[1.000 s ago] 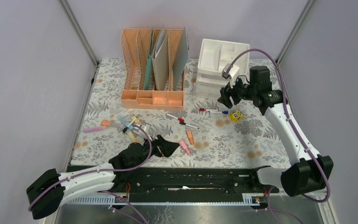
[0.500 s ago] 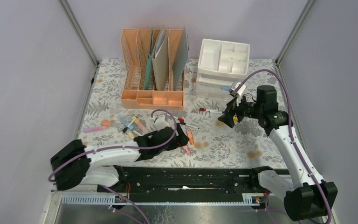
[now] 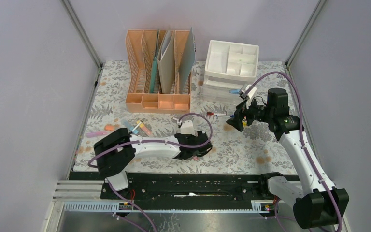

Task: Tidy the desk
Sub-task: Pick up the stationery from the center of the board.

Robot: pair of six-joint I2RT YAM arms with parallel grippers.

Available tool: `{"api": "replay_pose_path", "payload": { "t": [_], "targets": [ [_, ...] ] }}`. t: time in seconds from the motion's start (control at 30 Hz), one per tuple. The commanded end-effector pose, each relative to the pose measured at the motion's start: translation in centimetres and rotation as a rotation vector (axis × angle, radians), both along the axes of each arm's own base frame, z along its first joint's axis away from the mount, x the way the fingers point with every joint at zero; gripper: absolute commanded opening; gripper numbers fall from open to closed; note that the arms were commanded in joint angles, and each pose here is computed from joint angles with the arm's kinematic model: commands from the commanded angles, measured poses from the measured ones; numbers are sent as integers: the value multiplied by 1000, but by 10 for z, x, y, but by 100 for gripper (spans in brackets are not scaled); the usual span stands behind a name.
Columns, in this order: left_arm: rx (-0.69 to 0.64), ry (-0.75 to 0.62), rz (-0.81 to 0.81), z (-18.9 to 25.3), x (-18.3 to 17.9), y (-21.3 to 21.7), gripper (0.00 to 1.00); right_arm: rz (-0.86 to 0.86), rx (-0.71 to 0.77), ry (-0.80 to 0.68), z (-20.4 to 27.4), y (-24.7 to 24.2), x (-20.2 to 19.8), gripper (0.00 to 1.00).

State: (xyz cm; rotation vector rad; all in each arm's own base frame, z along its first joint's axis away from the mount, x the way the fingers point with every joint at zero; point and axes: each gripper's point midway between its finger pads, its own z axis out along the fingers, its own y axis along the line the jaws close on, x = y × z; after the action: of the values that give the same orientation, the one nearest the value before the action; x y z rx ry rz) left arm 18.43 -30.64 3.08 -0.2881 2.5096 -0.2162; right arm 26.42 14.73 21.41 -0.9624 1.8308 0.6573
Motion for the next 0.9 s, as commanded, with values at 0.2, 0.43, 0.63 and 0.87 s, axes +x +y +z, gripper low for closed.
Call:
{"api": "replay_pose_path", "payload": {
  "t": [0.2,0.43,0.63,0.87],
  "targets": [
    [79,-24,9,3,6,-3,67,16,34,-39,13,3,-1,93],
    [121,-18,-15,-5,4,2,51,17,36,-37,12,4,-1,93],
    [245,-5,-37,-18,3,15,50,22,41,-29,11,5,-1,94],
    [328,21,-63,-32,0,25,51,23,44,-24,11,5,-2,94]
  ]
}}
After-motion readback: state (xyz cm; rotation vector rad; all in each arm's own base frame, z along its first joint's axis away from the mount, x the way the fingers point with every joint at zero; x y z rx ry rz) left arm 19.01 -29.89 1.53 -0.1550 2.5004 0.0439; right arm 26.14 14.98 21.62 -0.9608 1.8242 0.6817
